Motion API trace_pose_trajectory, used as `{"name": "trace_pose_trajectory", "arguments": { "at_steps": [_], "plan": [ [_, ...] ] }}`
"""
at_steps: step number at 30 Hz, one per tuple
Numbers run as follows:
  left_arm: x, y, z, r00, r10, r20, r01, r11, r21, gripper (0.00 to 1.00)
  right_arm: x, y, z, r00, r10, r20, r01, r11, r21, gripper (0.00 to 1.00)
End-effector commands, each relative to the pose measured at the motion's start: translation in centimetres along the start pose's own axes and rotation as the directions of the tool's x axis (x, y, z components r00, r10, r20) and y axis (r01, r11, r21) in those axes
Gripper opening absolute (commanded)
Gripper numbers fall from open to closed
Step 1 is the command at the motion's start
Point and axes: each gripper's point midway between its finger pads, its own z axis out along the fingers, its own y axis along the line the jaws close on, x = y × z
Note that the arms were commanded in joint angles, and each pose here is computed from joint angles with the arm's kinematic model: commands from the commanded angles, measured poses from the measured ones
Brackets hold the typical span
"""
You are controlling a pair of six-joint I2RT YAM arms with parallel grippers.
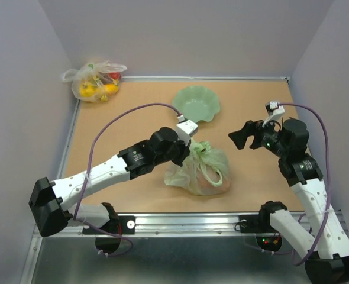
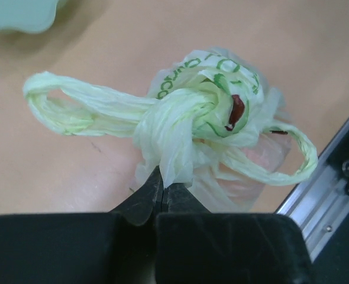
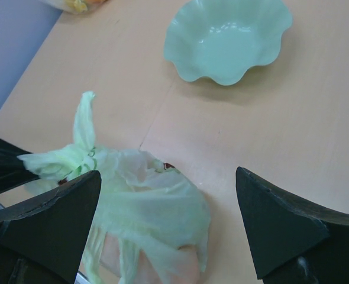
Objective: Untie the knot of the plastic bag and take out the fruit
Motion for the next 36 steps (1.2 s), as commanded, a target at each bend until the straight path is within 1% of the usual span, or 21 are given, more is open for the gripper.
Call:
{"name": "trace_pose_trajectory", "arguments": {
  "at_steps": [1,3,4,7,12,14,16,18,19,21,22,24,25,27,28,31,36],
  "plan": [
    [2.6,2.8,2.2,0.993,-0.099,0.061,0.107,0.985,-0.136,0.00,2.6,1.1,0.8,0.998,-0.024,-0.058,0.018,0.994,-0.109,1.00],
    [4.6,3.5,2.8,0.985,-0.163,0.051,0.169,0.969,-0.178,0.00,4.2,1.0,1.0,0.995,-0.039,-0.089,0.027,0.990,-0.138,1.00],
    [5.2,3.6,2.9,0.984,-0.172,0.046,0.178,0.967,-0.182,0.00,4.7,1.5,0.9,0.994,-0.045,-0.101,0.027,0.985,-0.171,1.00],
    [6.0,3.8,2.9,0.979,-0.194,0.058,0.202,0.961,-0.188,0.00,5.9,1.7,1.0,0.990,-0.049,-0.129,0.022,0.979,-0.203,1.00],
    [5.8,3.9,2.5,0.980,-0.184,0.078,0.196,0.964,-0.182,0.00,6.6,1.9,1.4,0.987,-0.072,-0.144,0.037,0.973,-0.229,1.00],
    [5.7,3.7,2.5,0.981,-0.177,0.084,0.189,0.967,-0.172,0.00,6.8,2.7,1.8,0.985,-0.076,-0.157,0.034,0.966,-0.256,1.00],
    [5.7,3.9,2.5,0.981,-0.175,0.089,0.188,0.966,-0.177,0.00,7.0,2.7,2.8,0.983,-0.089,-0.159,0.049,0.970,-0.239,1.00],
    [5.6,4.1,2.5,0.981,-0.171,0.093,0.187,0.964,-0.190,0.00,7.2,4.2,3.6,0.978,-0.124,-0.165,0.077,0.960,-0.270,1.00],
    [5.5,4.1,2.5,0.980,-0.171,0.097,0.187,0.963,-0.192,0.00,7.7,4.4,4.4,0.973,-0.127,-0.191,0.073,0.961,-0.268,1.00],
    [5.2,4.2,2.6,0.980,-0.171,0.104,0.188,0.963,-0.193,0.00,7.0,5.4,5.3,0.975,-0.136,-0.177,0.084,0.959,-0.271,0.95],
    [5.1,4.1,2.7,0.980,-0.170,0.105,0.188,0.963,-0.191,0.00,7.4,5.4,6.0,0.972,-0.129,-0.195,0.075,0.962,-0.262,0.90],
    [5.0,4.0,2.8,0.979,-0.172,0.111,0.191,0.964,-0.185,0.00,6.9,6.4,6.8,0.976,-0.111,-0.188,0.057,0.961,-0.271,0.81],
    [5.1,4.0,2.9,0.979,-0.172,0.107,0.190,0.964,-0.187,0.00,7.4,6.8,7.3,0.974,-0.107,-0.199,0.051,0.963,-0.265,0.74],
    [5.2,4.0,3.1,0.979,-0.173,0.104,0.190,0.964,-0.186,0.00,7.3,7.7,7.9,0.976,-0.099,-0.193,0.042,0.960,-0.277,0.68],
    [5.2,4.0,3.1,0.979,-0.177,0.103,0.194,0.963,-0.187,0.00,7.4,8.4,8.2,0.976,-0.104,-0.191,0.047,0.959,-0.279,0.63],
    [5.3,4.0,3.2,0.979,-0.177,0.102,0.194,0.964,-0.184,0.00,7.5,9.5,9.1,0.977,-0.086,-0.193,0.029,0.958,-0.285,0.57],
    [5.5,3.9,3.2,0.979,-0.180,0.098,0.196,0.964,-0.180,0.00,7.3,11.5,10.2,0.981,-0.068,-0.183,0.008,0.951,-0.309,0.56]
  ]
}}
